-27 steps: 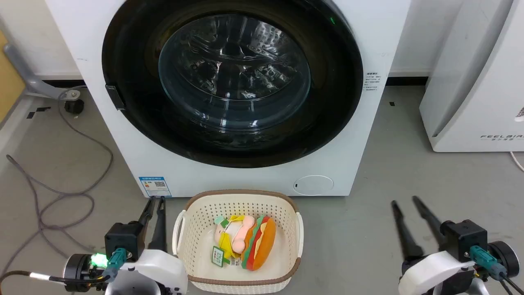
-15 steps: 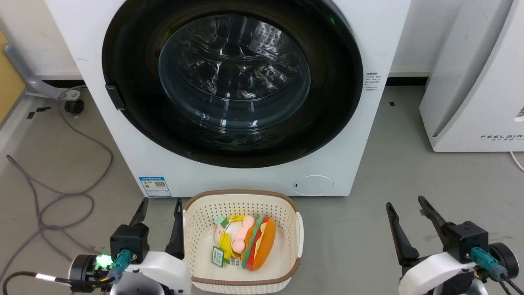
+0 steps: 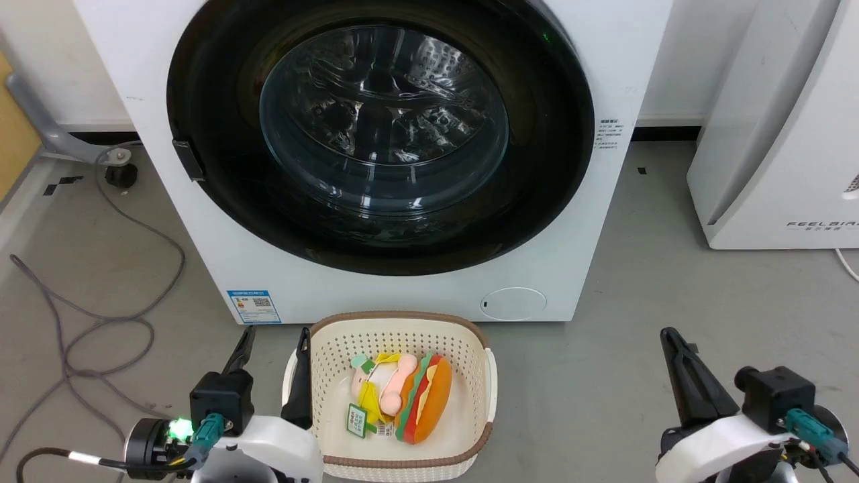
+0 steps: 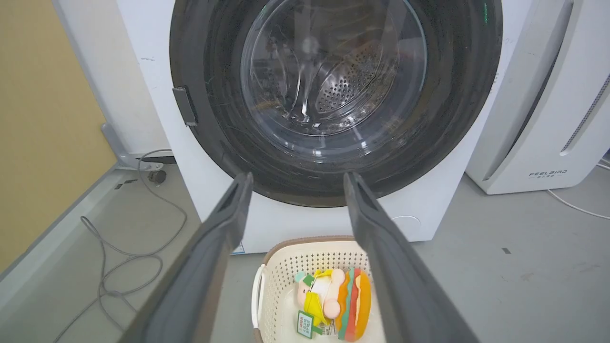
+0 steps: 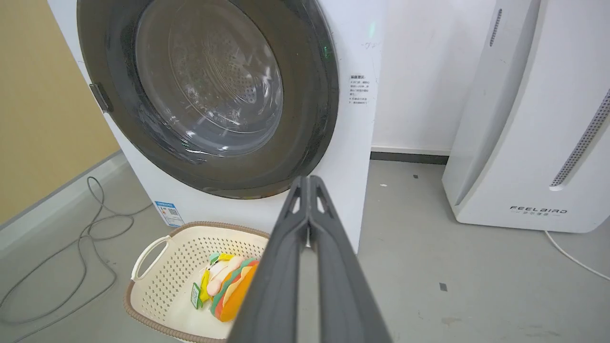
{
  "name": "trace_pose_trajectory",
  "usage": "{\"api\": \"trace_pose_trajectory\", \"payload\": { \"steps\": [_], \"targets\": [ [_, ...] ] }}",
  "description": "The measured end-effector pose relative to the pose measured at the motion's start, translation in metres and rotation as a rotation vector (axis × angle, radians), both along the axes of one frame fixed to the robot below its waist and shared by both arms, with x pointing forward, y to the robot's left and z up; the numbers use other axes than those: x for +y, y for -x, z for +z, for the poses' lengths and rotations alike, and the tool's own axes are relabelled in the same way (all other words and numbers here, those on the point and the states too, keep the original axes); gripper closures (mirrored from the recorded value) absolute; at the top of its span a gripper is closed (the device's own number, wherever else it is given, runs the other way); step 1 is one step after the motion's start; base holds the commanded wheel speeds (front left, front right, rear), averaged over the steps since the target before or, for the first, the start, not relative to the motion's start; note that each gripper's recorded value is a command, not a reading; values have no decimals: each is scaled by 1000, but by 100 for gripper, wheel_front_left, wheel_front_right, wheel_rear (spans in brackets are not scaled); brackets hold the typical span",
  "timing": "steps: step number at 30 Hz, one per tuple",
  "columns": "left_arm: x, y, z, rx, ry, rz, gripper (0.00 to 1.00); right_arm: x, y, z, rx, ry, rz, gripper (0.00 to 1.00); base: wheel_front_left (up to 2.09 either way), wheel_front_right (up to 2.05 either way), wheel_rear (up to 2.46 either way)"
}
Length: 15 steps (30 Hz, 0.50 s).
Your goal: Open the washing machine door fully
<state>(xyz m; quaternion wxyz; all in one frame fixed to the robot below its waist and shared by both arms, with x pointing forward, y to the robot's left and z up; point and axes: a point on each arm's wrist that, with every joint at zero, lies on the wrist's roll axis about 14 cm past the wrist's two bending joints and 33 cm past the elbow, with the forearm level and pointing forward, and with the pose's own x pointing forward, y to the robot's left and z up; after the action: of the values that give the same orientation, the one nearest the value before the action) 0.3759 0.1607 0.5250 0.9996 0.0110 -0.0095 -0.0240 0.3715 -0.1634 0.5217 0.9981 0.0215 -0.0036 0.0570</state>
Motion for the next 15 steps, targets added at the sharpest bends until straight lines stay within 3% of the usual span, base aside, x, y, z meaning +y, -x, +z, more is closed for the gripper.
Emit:
{"api": "trace_pose_trajectory", "payload": {
  "steps": [15],
  "targets": [
    [-8, -1, 2, -20, 24, -21, 0, -15, -7, 9, -34, -359, -52, 100, 0, 0, 0]
  ]
}}
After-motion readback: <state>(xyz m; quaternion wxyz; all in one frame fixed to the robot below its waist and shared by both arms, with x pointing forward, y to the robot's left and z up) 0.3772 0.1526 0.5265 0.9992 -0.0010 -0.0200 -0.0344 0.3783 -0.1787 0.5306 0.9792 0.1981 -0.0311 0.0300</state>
